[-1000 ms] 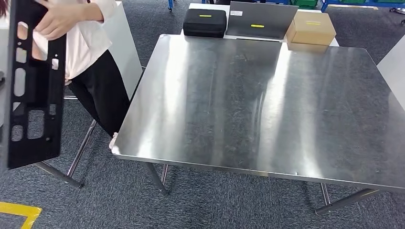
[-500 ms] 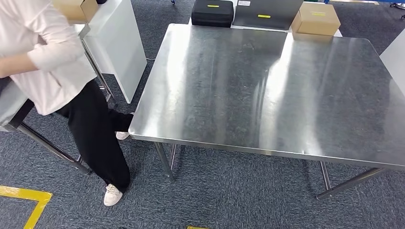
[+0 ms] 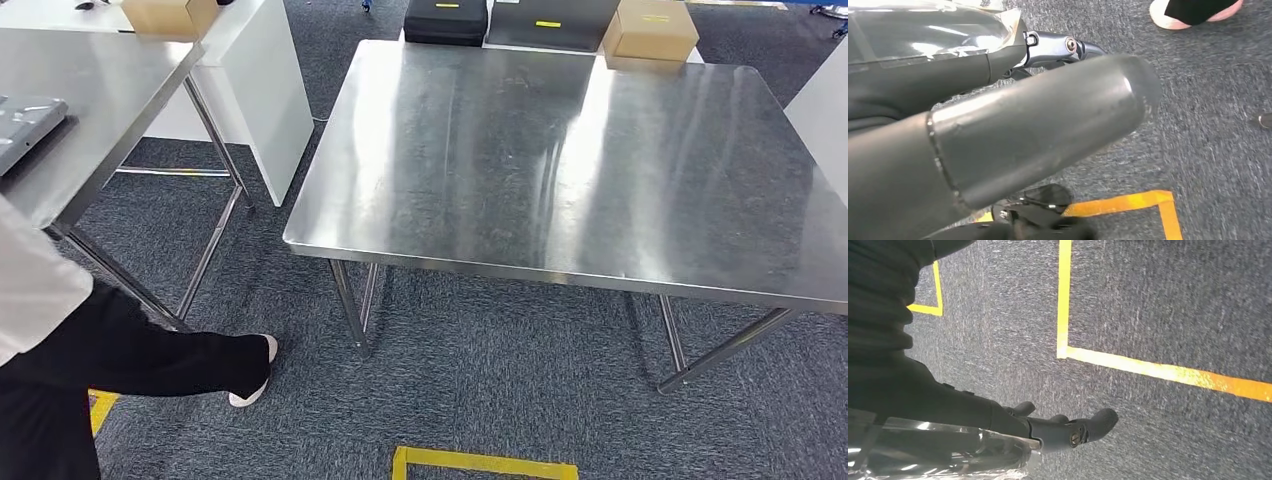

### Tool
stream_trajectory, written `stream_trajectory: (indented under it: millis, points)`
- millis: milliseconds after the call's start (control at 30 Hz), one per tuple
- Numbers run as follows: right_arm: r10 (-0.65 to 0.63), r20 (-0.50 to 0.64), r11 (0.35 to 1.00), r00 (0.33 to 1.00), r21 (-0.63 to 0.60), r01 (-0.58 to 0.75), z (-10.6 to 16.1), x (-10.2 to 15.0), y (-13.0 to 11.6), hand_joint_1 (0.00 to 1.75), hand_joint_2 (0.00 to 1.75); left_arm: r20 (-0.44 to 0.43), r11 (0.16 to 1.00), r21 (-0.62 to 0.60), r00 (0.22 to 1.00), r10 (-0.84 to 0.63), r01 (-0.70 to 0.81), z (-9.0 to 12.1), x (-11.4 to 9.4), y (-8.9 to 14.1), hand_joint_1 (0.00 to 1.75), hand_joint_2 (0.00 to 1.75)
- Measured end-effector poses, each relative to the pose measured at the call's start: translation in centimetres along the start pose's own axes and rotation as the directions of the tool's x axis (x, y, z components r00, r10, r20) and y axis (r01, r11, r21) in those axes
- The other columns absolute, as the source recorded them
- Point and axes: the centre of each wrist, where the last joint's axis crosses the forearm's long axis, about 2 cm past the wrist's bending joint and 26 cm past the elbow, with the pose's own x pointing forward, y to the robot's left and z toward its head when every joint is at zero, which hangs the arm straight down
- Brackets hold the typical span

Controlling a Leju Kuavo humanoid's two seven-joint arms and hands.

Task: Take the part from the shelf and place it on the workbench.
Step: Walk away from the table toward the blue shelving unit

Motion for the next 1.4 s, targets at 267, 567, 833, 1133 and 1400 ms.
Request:
stream_trajectory:
  millis: [267, 567, 833, 1133, 1400]
  points:
    - [-0.004, -0.005, 1.0, 1.0, -0.001, 0.004, -0.07, -0.2, -0.15, 0.0, 1.75, 0.006, 1.0, 0.002, 1.0, -0.002, 0.002, -0.1, 0.25, -0.14, 0.0, 0.0]
    - [0.003, 0.009, 1.0, 1.0, 0.006, -0.003, -0.25, 0.3, -0.4, 0.0, 1.75, 0.012, 1.0, 0.007, 1.0, 0.006, -0.007, -0.08, 0.28, -0.24, 0.0, 0.0]
    - [0.006, 0.007, 1.0, 1.0, 0.016, -0.006, -0.04, 0.17, -0.02, 0.0, 1.75, 0.004, 1.0, 0.011, 1.0, 0.001, -0.001, 0.01, -0.05, 0.06, 0.0, 0.0]
    - [0.016, 0.029, 1.0, 0.999, 0.024, -0.017, 0.04, 0.32, 0.17, 0.0, 1.75, 0.011, 1.0, 0.021, 1.0, -0.001, 0.001, -0.11, 0.01, 0.33, 0.0, 0.0]
    - [0.015, 0.031, 1.0, 0.999, 0.021, -0.016, -0.01, 0.22, 0.06, 0.0, 1.75, 0.015, 1.0, 0.022, 1.0, 0.001, -0.001, -0.27, 0.28, 0.32, 0.0, 0.0]
